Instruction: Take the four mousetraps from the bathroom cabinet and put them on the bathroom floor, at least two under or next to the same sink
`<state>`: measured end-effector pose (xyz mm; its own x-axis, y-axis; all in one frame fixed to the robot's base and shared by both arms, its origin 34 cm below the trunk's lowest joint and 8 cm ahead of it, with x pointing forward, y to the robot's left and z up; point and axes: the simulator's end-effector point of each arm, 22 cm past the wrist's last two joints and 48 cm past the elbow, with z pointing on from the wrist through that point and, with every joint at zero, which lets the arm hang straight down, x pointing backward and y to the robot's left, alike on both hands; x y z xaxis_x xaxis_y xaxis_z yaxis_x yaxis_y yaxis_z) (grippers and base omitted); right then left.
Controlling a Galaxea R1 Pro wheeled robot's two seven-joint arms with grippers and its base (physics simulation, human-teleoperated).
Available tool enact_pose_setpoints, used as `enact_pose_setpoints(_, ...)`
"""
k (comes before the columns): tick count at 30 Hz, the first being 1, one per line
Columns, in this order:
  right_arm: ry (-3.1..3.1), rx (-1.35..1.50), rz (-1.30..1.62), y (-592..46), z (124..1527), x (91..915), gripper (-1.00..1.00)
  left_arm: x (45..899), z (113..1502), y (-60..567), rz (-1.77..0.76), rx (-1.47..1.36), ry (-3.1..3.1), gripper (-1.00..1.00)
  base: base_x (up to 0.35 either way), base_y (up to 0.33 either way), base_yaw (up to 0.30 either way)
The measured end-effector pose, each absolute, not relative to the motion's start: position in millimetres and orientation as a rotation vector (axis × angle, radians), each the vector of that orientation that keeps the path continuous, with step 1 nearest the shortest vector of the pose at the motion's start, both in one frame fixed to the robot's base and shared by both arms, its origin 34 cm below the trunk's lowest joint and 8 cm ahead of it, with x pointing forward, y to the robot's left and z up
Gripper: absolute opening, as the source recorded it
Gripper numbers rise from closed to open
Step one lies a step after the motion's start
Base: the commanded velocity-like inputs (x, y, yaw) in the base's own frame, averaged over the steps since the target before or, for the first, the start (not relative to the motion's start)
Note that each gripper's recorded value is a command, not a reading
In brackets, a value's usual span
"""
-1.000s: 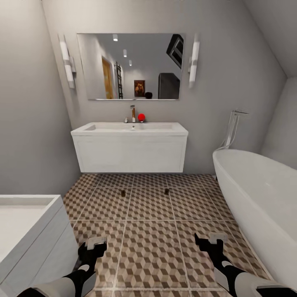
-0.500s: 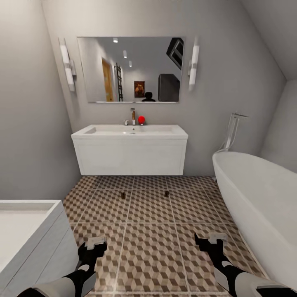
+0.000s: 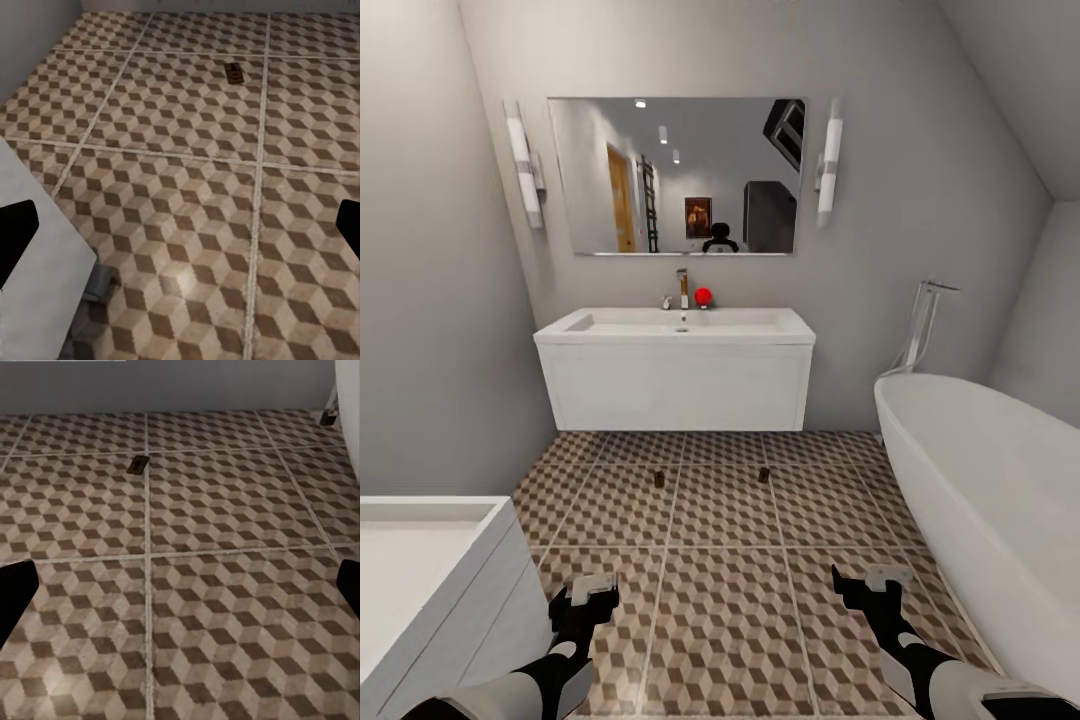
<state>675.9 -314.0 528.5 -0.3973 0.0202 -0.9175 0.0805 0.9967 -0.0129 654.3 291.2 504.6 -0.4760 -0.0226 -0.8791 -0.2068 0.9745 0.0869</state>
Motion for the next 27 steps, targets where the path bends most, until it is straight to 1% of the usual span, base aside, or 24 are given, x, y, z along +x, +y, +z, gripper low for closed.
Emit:
enact_pose_setpoints(13,1.979,0.072,-0.064,-314,555,681,1.0,659,531,291,0.219,-0.162,2.059,1.0,0.0,-0.003,0.0)
enact_pose_setpoints(19,1.979,0.071,-0.065,-314,567,682,1.0,661,544,291,0.219,-0.162,2.059,1.0,0.0,-0.184,0.0)
enact_pose_setpoints(27,1.98,0.071,-0.064,-314,583,685,1.0,663,559,292,0.22,-0.162,2.059,1.0,0.0,-0.042,0.0)
